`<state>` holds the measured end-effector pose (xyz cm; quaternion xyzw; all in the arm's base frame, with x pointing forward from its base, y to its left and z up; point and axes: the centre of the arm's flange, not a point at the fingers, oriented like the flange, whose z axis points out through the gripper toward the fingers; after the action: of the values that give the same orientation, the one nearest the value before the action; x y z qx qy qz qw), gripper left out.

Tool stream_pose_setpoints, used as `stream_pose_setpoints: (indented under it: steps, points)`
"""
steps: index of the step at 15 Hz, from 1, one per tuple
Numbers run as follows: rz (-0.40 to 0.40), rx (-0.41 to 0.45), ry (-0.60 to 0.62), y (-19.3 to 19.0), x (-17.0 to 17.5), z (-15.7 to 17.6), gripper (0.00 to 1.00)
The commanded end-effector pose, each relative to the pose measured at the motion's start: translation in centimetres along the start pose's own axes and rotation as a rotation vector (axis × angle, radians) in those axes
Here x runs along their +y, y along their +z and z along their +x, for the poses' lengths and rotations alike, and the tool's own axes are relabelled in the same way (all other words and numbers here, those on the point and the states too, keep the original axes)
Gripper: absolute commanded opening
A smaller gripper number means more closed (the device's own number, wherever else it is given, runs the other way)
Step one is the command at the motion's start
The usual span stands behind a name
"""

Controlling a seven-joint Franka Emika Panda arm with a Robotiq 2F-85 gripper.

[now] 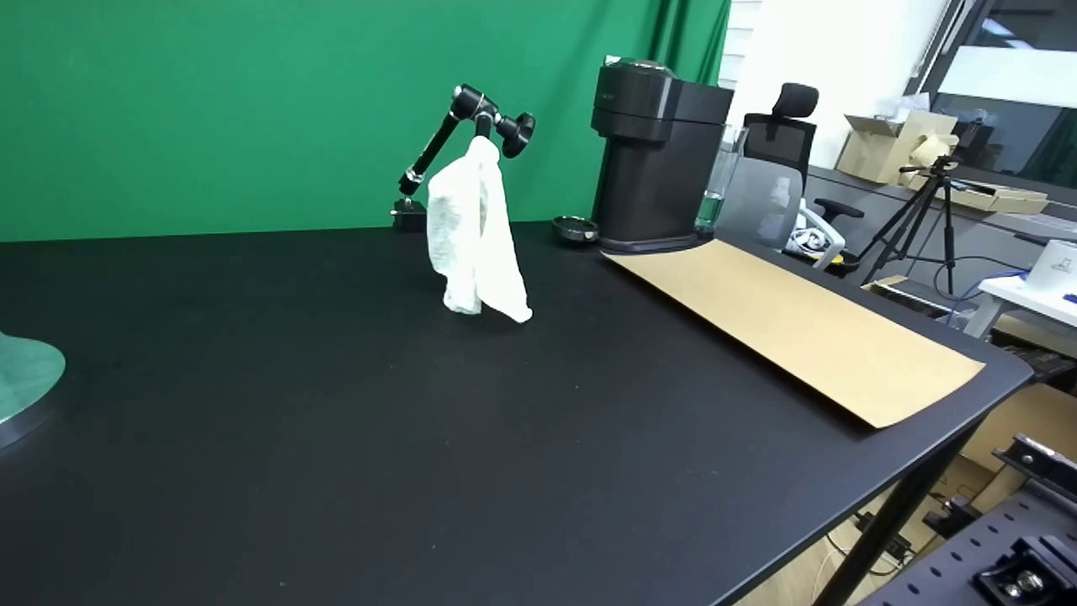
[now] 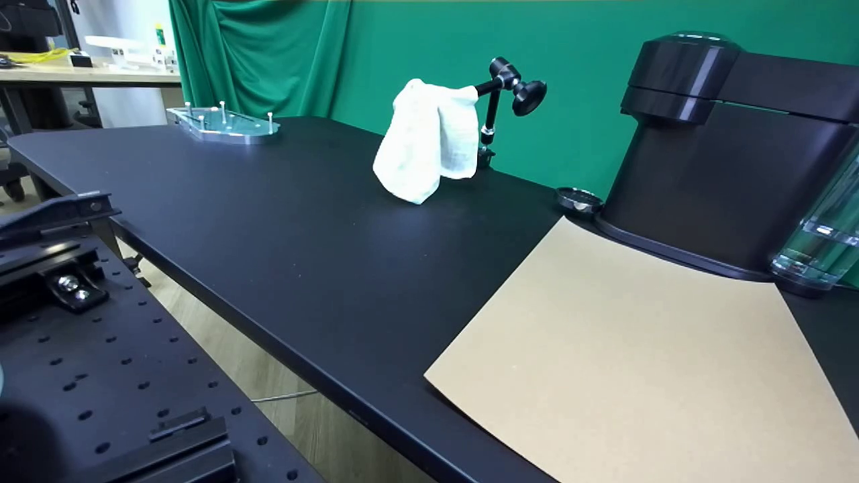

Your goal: Put the cloth on the table

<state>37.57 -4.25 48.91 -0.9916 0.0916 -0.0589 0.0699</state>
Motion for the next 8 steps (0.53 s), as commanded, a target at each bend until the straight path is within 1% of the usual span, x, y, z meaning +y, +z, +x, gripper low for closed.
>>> stream_pose_setpoints:
  steps: [1,2,4,8]
  points:
    - [0.037,-0.098,-0.033,5.1,1.1,5.1,1.00]
    - [0.034,-0.097,-0.072,6.6,0.9,6.1,1.00]
    - [0.018,-0.062,-0.145,8.7,0.2,8.1,1.00]
    - [-0.033,0.059,-0.261,11.1,-2.5,12.2,1.00]
